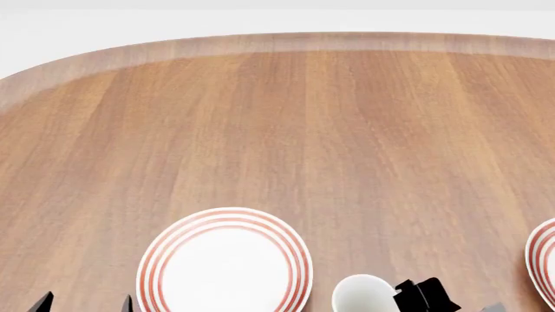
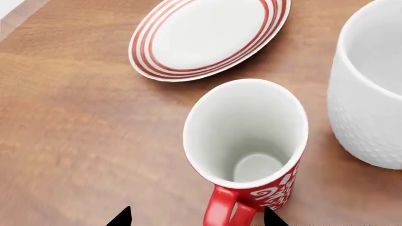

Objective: Put the red mug on the left plate.

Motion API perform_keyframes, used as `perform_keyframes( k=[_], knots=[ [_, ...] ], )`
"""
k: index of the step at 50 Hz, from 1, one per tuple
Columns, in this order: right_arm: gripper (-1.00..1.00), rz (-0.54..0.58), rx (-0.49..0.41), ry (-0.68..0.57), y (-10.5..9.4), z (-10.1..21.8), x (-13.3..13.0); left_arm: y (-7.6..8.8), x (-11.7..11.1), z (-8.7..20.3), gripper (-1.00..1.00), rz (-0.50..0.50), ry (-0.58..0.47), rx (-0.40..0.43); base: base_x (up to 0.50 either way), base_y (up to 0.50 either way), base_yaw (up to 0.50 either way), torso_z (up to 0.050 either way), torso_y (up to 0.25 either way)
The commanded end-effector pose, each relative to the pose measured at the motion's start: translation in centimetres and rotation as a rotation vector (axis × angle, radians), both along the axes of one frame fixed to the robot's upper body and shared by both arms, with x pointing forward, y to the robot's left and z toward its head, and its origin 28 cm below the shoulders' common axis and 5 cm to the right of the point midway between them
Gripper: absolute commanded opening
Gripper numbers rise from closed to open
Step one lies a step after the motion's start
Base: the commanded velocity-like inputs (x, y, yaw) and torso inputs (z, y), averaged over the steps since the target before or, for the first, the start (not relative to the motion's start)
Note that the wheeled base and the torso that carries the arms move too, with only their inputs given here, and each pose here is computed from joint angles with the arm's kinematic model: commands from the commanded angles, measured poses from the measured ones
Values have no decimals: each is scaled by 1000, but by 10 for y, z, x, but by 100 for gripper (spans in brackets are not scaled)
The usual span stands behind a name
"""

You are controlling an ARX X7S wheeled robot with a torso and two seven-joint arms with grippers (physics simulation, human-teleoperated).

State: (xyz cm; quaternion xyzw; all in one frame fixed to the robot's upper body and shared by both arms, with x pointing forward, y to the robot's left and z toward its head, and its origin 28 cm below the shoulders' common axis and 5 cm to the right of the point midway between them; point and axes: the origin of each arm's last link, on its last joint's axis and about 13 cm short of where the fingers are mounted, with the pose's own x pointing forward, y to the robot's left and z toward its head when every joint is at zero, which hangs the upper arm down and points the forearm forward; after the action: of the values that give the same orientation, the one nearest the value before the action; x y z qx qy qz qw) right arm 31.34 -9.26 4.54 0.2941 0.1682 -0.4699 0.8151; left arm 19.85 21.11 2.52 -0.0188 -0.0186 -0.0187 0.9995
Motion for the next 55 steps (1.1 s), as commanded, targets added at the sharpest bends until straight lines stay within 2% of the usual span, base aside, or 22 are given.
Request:
perform_keyframes(
  k=[1,13,31,32,41,55],
  knots=[
    [100,-22,27,21,-4,-6,4,0,-1,2,100,-4,-3,-9,0,0,0,0,0],
    [100,1,85,37,-1,-12,9,0,-2,2,100,-5,-5,-8,0,0,0,0,0],
    [100,7,101,34,-1,-11,10,1,-3,3,100,-2,-10,-12,0,0,0,0,0],
    [-100,7,100,32,-1,-11,10,1,-3,3,100,-2,-10,-11,0,0,0,0,0],
    [-100,10,67,5,0,-4,1,1,-2,2,100,-4,-9,-10,0,0,0,0,0],
    [-100,106,18,-98,16,25,-14,1,-3,3,100,-4,-10,-15,0,0,0,0,0]
  ],
)
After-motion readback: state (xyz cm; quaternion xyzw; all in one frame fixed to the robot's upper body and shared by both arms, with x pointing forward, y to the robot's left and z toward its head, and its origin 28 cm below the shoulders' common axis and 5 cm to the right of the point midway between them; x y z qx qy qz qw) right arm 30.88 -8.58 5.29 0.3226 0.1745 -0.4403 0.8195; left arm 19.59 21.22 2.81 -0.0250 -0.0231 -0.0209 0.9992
